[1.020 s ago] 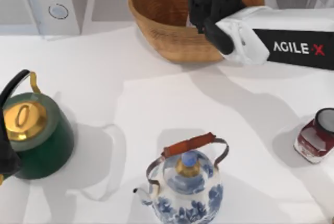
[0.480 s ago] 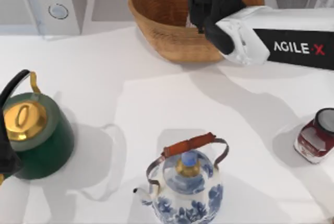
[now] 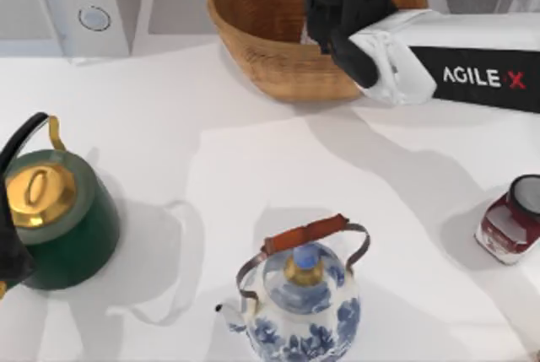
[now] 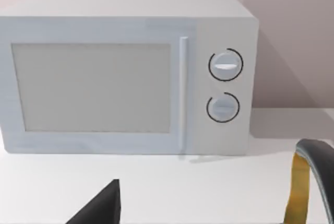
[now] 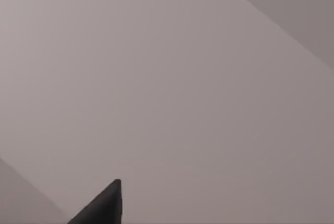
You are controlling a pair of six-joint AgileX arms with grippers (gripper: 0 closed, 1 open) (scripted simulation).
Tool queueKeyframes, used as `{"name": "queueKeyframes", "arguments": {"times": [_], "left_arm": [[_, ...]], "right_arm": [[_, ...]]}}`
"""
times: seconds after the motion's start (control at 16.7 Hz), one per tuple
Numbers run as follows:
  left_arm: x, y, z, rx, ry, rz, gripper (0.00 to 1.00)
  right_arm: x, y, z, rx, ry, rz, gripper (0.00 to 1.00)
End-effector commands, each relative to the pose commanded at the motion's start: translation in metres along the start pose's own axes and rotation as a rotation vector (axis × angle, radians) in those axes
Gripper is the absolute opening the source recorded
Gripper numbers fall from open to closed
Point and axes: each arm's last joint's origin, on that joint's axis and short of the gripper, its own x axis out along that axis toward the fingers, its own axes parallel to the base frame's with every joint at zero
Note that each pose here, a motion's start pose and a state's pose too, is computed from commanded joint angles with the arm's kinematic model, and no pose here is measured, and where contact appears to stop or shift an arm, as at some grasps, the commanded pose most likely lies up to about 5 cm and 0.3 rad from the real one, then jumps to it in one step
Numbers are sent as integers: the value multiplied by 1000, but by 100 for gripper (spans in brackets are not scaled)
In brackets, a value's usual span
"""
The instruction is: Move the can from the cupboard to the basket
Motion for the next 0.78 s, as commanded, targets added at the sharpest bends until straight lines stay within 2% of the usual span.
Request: {"name": "queueKeyframes", "arguments": {"times": [0.42,0.78], "left_arm": [[0,0,0,0,0,0,100],[0,0,0,0,0,0,100]], "right_arm": [[-2,-6,3,-2,5,8,100],[-36,-73,27,-18,61,76,100]]}}
